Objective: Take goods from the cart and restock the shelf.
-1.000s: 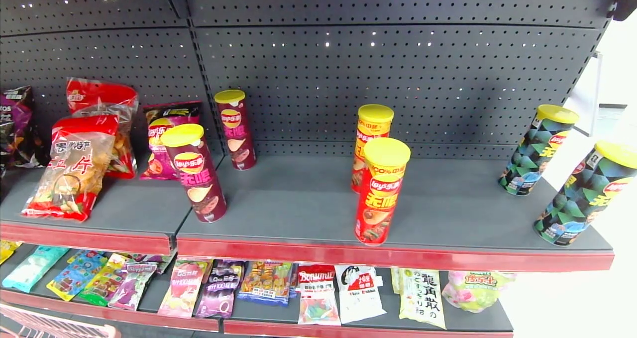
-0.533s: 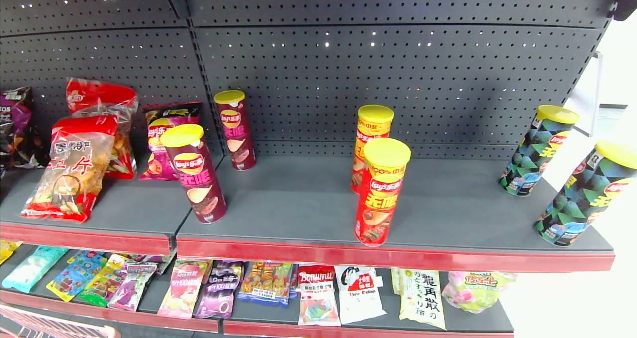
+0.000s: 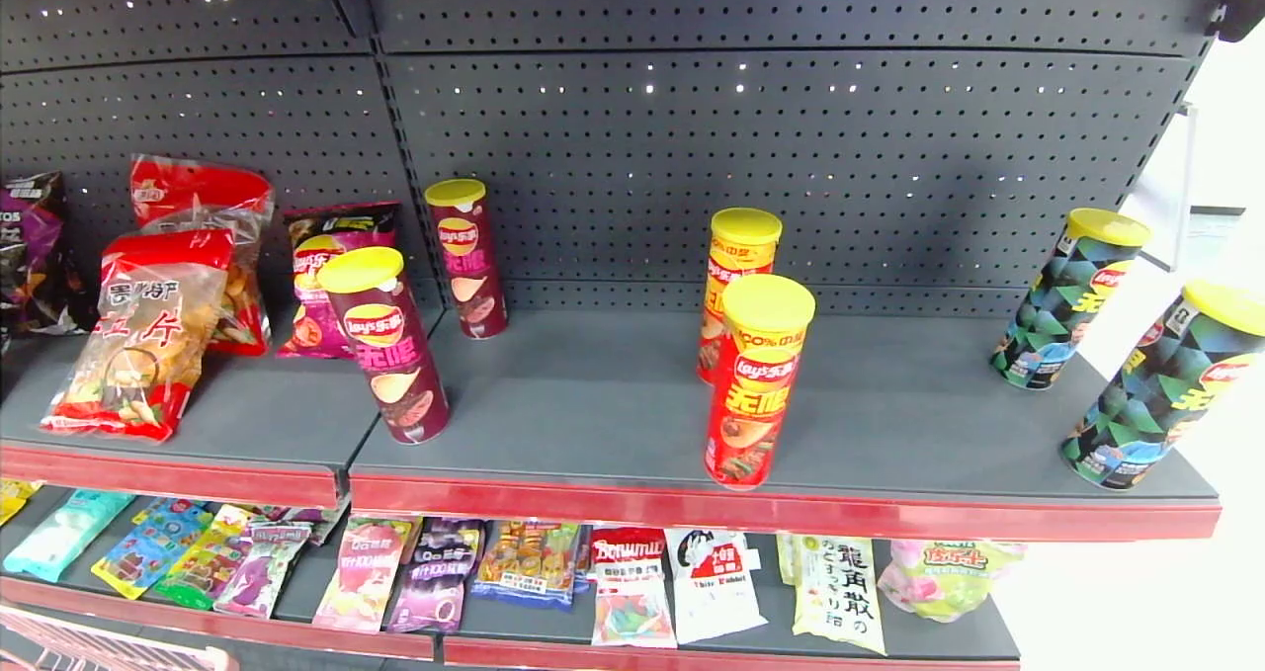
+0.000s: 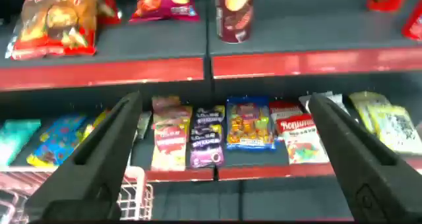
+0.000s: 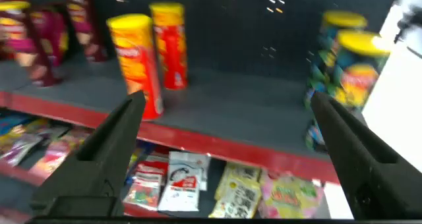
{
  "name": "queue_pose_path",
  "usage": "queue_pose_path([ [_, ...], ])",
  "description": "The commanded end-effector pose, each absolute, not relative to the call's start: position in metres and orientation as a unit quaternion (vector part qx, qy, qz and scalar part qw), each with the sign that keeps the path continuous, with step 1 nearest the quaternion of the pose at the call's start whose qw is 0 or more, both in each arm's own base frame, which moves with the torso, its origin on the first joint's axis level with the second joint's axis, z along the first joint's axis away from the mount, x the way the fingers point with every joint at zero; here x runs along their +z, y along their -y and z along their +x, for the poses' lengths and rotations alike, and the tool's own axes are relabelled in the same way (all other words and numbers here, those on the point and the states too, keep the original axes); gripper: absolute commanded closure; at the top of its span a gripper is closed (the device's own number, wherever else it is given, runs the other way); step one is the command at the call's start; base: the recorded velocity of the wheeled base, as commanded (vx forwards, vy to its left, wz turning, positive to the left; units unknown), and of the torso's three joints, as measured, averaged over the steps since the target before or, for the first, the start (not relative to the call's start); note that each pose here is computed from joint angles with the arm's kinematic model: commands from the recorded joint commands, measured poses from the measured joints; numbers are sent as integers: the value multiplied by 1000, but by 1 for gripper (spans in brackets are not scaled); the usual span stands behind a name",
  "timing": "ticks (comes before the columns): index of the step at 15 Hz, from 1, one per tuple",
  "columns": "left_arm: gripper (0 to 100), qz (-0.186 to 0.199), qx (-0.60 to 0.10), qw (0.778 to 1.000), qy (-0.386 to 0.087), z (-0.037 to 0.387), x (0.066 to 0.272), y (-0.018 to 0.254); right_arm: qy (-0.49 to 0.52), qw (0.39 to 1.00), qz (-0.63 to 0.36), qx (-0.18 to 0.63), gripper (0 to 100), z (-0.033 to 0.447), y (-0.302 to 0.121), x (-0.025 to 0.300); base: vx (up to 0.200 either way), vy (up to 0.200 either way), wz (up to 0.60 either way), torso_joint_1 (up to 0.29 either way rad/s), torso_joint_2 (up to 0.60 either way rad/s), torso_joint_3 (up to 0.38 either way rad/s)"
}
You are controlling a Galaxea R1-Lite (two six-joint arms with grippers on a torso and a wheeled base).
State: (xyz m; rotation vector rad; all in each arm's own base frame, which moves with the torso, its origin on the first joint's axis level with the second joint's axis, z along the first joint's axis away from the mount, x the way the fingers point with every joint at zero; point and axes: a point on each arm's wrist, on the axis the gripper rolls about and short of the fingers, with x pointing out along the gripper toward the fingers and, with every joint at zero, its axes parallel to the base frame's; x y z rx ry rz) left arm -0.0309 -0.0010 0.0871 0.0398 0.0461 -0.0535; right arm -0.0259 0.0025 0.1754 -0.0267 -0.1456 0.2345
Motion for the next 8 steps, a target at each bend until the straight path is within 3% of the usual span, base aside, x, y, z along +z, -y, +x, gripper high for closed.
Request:
queue_pose_path([
  [1, 0, -15, 61, 998, -20, -29, 85, -3, -19, 975, -39, 220, 0, 41, -13, 231, 0, 0, 0, 0, 0, 0],
  [3, 0, 15, 110, 994, -17, -28, 84, -5, -57, 972, -46, 225, 0, 77, -19, 242, 0, 0, 0, 0, 0, 0],
  [8, 0, 27, 109, 994, -11, -28, 83, -5, -119, 952, -85, 267, 0, 115, -36, 227, 0, 0, 0, 0, 0, 0],
])
